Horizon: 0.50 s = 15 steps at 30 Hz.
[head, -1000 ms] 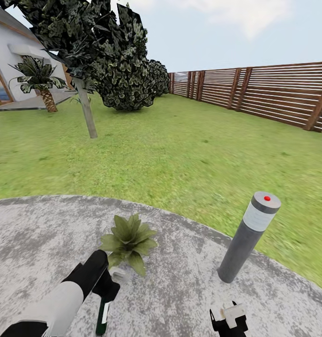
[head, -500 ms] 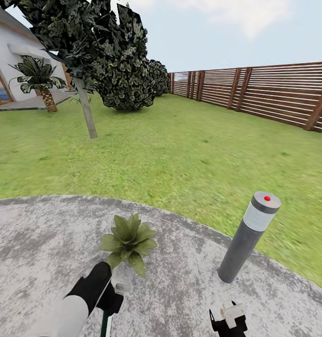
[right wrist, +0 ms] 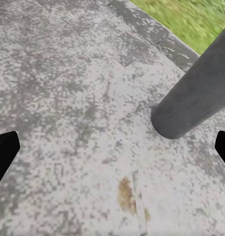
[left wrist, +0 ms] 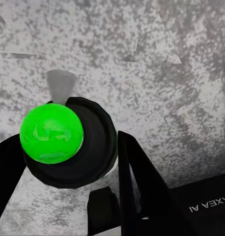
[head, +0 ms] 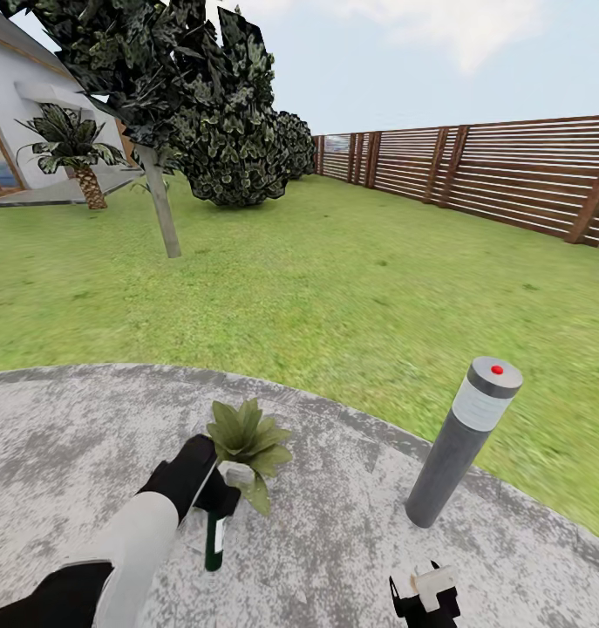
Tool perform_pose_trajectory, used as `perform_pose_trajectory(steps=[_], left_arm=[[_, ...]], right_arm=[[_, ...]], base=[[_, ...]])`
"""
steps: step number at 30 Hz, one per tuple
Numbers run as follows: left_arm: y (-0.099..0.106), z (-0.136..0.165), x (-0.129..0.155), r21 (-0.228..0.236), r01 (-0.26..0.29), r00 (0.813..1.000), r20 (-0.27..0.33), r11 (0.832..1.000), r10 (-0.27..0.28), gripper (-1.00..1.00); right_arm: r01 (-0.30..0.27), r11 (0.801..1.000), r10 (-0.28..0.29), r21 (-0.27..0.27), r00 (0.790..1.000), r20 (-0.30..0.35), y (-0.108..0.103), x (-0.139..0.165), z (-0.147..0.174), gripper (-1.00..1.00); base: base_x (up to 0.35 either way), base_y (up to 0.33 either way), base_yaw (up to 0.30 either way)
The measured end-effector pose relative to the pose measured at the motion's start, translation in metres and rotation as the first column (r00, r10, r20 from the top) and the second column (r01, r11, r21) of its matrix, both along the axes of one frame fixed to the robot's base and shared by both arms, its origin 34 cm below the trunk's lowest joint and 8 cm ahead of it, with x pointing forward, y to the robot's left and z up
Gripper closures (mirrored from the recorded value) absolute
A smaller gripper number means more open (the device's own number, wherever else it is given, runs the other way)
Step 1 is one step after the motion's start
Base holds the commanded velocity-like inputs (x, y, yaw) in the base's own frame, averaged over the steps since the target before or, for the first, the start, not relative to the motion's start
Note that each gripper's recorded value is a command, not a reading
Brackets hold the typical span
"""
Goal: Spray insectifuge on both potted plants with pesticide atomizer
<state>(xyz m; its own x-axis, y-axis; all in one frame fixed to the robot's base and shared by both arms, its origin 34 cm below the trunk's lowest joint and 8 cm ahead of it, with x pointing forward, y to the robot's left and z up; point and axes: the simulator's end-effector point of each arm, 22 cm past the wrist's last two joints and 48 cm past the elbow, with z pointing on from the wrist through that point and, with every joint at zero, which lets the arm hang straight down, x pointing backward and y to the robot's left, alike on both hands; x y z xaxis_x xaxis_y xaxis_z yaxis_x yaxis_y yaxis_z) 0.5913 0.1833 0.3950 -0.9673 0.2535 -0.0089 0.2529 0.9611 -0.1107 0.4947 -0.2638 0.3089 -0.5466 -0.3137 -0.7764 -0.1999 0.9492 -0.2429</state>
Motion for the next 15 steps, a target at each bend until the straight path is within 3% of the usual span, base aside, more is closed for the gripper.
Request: perform_pose_trajectory(steps=[4,8,15], left_arm=[[-0.011,0.014,0.012,-0.033,0.014,0.999,-0.032,0.999,-0.015,1.00],[-0.015,0.019,0.013,-0.038,0.029,0.998,-0.062,0.999,-0.031,1.00],[-0.007,0.004,-0.012,-0.020,0.044,0.991,-0.123,0.999,-0.046,1.00]], right_arm=[[-0.001,1.000,0.001,0.001,1.000,0.000,0.001,0.000,0.000,-1.00],[-0.001,1.000,0.001,0.003,1.000,0.000,0.002,0.000,0.000,-1.00],[-0.001,1.000,0.001,0.002,1.000,0.000,0.001,0.000,0.000,-1.00]], base=[[0.000,0.000,0.000],[0.000,0.000,0.000],[0.000,0.000,0.000]])
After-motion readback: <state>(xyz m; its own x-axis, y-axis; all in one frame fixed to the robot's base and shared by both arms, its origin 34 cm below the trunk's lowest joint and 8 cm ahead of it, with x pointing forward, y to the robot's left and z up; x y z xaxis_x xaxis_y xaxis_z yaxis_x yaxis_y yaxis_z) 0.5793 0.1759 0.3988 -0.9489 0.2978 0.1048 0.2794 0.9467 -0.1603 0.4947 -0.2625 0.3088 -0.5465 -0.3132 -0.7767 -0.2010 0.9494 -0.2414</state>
